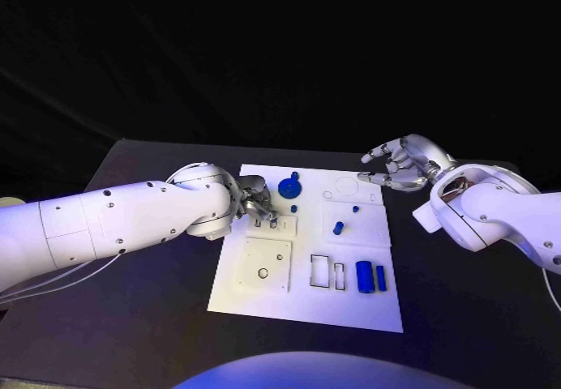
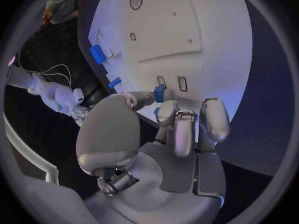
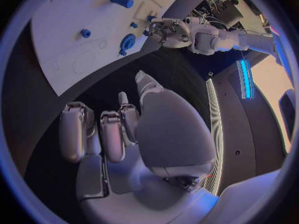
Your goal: Assemble the parts on the task board
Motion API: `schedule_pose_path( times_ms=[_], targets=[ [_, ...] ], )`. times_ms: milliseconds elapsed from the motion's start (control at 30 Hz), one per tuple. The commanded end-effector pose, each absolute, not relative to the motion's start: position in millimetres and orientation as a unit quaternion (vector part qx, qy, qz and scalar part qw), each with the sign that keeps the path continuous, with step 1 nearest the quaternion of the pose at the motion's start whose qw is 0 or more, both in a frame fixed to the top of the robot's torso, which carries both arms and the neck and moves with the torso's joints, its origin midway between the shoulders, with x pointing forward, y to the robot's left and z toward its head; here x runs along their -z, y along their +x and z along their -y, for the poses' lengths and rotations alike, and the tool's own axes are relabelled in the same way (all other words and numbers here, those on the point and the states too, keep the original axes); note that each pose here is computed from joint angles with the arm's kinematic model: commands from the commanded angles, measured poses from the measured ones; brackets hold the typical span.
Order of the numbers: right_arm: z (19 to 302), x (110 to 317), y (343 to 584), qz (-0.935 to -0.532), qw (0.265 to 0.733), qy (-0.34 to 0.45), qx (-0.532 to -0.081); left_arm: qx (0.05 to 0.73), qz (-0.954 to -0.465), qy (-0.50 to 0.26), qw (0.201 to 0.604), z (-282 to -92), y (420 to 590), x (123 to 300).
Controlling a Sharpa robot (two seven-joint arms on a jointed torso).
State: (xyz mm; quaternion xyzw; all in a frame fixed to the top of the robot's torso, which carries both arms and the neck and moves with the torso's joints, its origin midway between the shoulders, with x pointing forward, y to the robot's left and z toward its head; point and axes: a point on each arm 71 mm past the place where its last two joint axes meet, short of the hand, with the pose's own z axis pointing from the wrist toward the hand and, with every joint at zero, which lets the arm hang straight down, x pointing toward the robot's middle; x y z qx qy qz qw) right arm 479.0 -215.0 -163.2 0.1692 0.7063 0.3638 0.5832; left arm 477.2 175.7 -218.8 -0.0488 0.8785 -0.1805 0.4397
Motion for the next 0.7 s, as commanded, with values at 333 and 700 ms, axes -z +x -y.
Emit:
schedule_pose_path(
  times_ms=[333,700],
  targets=[
    [214.3,163.7,478.6,-0.710,0.581,0.162,-0.363,0.169,-0.894,-0.020,0.415,-174.5,472.7,223.2],
    [214.4,163.9,478.8,-0.710,0.581,0.162,-0.362,0.170,-0.896,-0.017,0.411,-173.4,471.2,223.4]
  ],
)
